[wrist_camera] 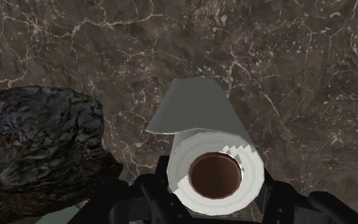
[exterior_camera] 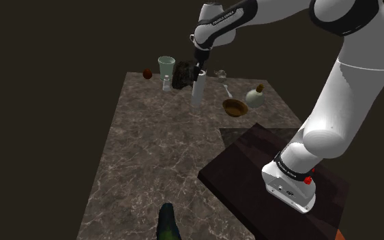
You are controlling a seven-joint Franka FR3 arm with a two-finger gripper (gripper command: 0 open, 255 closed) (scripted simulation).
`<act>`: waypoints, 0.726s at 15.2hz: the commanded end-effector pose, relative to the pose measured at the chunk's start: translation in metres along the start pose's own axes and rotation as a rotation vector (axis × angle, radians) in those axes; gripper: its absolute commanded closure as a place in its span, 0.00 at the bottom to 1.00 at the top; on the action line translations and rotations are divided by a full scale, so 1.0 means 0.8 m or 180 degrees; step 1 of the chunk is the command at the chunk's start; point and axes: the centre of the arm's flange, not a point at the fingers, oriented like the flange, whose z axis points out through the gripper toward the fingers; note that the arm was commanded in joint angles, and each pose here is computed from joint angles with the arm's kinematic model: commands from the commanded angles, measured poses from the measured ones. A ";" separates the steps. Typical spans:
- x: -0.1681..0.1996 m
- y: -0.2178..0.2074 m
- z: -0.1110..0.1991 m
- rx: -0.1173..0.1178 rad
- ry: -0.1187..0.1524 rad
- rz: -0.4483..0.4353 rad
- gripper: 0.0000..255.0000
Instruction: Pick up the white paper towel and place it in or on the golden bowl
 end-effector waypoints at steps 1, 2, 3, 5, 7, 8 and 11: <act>0.000 0.002 -0.014 0.0001 -0.0001 0.0000 1.00; 0.001 0.002 -0.021 0.0001 -0.0001 0.0000 1.00; 0.001 0.002 -0.027 0.0001 -0.0001 0.0000 1.00; 0.002 0.003 -0.040 0.0001 -0.0001 0.0000 1.00; 0.003 0.004 -0.054 0.0001 -0.0001 0.0000 1.00; 0.003 0.004 -0.060 0.0001 -0.0001 0.0000 1.00; -0.011 0.011 -0.078 0.0001 -0.0001 0.0000 1.00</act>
